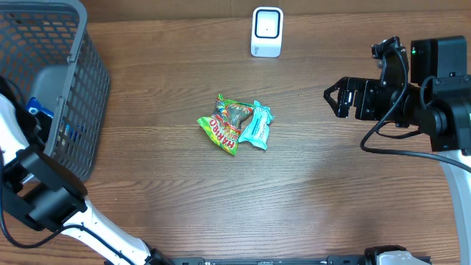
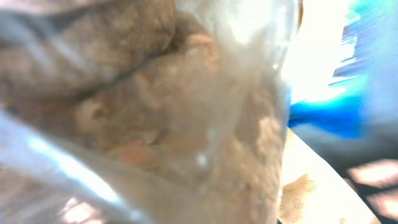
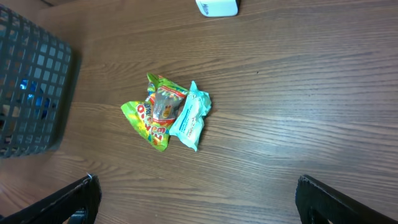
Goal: Scan the item barcode
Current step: 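Grasp the clear-wrapped bread pack in the basket with the left gripper, then carry the bread pack to the table center and release it, then return the left gripper into the basket to the blue Oreo pack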
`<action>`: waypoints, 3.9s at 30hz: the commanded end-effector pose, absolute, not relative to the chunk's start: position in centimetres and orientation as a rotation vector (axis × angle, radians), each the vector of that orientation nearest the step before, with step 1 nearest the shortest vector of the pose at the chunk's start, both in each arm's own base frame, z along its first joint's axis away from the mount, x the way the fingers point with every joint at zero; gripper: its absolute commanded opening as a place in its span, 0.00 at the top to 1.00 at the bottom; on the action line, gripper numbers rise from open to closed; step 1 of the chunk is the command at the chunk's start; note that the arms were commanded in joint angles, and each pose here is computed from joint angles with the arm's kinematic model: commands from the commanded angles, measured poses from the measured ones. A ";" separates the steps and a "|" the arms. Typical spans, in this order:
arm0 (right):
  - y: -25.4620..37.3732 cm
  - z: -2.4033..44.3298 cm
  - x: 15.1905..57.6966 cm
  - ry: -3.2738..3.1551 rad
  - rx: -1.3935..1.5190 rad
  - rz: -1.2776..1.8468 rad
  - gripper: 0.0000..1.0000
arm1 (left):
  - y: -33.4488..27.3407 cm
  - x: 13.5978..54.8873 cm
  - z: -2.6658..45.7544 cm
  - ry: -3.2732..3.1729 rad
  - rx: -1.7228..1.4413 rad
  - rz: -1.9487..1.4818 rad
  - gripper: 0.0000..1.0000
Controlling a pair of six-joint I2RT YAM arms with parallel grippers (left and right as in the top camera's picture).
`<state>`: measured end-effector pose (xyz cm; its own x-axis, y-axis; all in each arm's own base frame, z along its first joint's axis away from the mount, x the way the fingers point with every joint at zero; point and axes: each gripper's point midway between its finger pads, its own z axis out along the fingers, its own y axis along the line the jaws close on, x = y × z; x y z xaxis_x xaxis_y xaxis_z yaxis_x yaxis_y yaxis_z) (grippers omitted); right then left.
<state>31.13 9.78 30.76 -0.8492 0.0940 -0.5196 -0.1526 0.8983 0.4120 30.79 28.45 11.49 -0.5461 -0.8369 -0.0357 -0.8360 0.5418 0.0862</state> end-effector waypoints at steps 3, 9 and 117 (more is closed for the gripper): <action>9.9 31.7 31.2 2.485 -0.063 0.601 0.00 | 29.4 33.6 19.7 -2.956 1.548 -0.149 0.96; 9.9 31.7 31.2 2.484 -0.063 0.601 0.00 | 27.8 34.8 27.2 -3.151 1.534 -0.195 0.96; 10.0 29.5 32.0 2.568 -0.035 0.606 0.00 | 30.3 36.1 14.6 -3.153 1.411 -0.242 0.15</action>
